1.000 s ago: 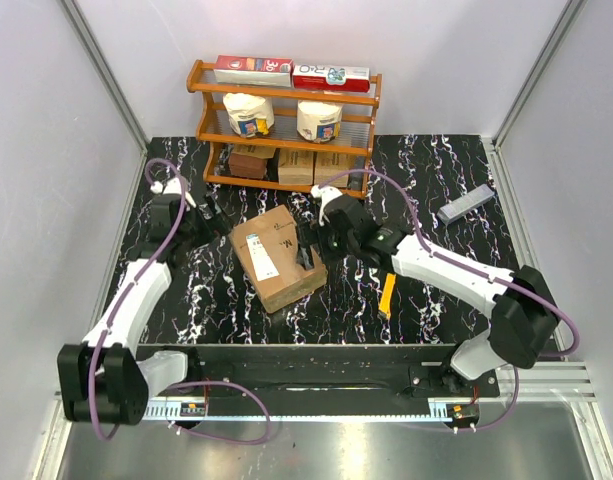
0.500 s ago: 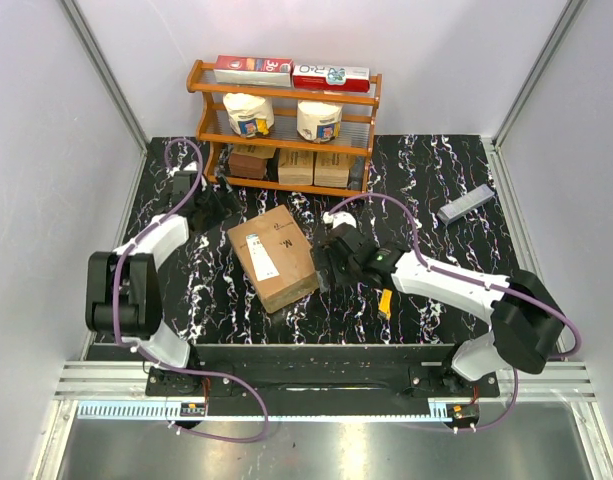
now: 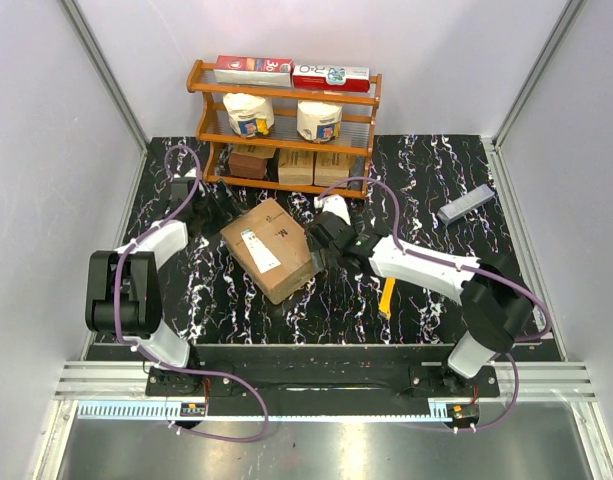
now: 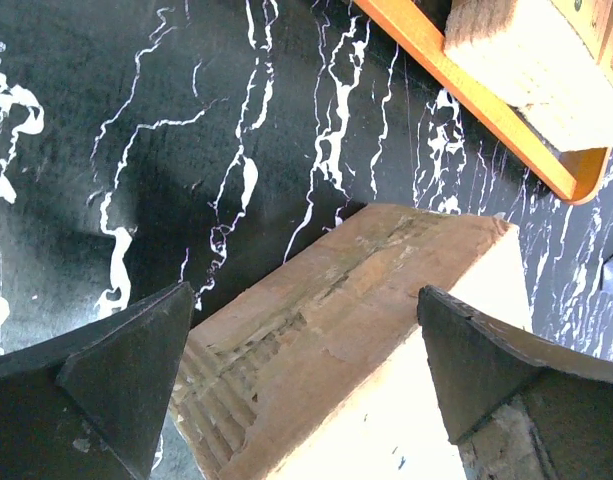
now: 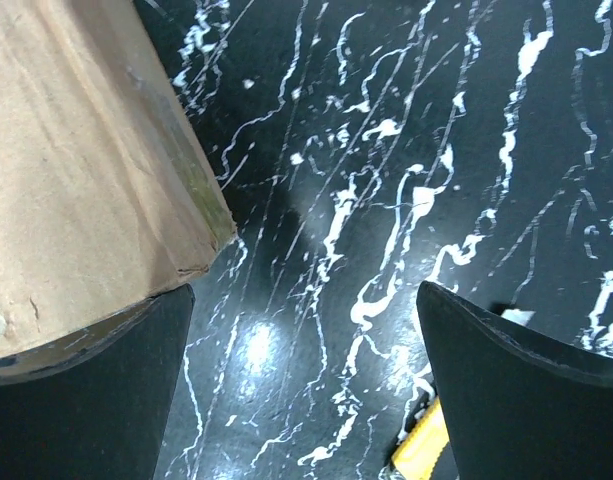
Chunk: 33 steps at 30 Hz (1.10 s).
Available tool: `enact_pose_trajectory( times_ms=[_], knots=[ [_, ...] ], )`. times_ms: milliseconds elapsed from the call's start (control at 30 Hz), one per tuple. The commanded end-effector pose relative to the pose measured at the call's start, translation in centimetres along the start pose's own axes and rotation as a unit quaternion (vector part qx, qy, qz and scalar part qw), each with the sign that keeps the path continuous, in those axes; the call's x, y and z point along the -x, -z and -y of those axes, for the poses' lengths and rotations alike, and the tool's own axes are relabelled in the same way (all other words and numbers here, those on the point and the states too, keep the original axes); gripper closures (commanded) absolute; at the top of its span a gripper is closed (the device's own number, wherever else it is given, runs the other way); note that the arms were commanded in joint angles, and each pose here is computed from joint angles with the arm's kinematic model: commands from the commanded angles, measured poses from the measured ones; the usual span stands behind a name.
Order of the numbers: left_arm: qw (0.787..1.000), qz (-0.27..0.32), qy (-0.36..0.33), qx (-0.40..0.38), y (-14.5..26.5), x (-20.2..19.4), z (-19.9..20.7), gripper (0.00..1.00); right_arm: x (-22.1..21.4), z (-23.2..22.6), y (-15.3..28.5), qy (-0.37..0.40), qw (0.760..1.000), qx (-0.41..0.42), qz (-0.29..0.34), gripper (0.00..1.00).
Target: Unpack the express box
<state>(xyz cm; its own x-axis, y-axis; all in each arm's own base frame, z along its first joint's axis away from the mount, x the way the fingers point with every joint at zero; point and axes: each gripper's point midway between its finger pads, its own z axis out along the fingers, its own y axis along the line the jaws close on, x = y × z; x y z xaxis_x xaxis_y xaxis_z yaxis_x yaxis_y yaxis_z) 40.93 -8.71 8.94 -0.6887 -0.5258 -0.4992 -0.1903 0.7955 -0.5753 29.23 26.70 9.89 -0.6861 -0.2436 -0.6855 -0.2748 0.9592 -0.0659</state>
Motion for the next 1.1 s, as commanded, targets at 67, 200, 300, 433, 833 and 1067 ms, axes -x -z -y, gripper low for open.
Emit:
enact_pose_trajectory(
  times_ms=[67,200,300,433,833,1067],
  knots=[
    [0.999,-0.032,0.045,-0.002,1.7,-3.9,-0.8,0.01,6.3,1.9,-0.4,-0.043,0.996,-0.043,0.058,0.00],
    [0.998,-0.027,0.060,-0.005,3.2,-4.8,-0.8,0.01,7.6,0.6,1.8,-0.040,0.997,0.018,0.059,0.00],
    [0.998,-0.019,0.062,0.000,4.3,-5.1,-0.9,0.01,8.4,0.0,4.3,-0.053,0.995,0.057,0.062,0.00],
    [0.999,0.017,0.036,0.030,6.0,-3.4,-1.3,0.01,7.5,-0.3,6.5,-0.077,0.993,0.084,0.032,0.02],
    [0.996,0.061,0.002,0.066,8.6,-0.8,-1.3,0.01,4.6,-3.8,6.2,-0.126,0.979,0.153,-0.049,0.37],
    [0.997,0.059,-0.009,0.049,8.7,-0.2,-0.2,0.01,3.1,-4.5,4.9,-0.138,0.975,0.152,-0.081,0.50]
  ],
)
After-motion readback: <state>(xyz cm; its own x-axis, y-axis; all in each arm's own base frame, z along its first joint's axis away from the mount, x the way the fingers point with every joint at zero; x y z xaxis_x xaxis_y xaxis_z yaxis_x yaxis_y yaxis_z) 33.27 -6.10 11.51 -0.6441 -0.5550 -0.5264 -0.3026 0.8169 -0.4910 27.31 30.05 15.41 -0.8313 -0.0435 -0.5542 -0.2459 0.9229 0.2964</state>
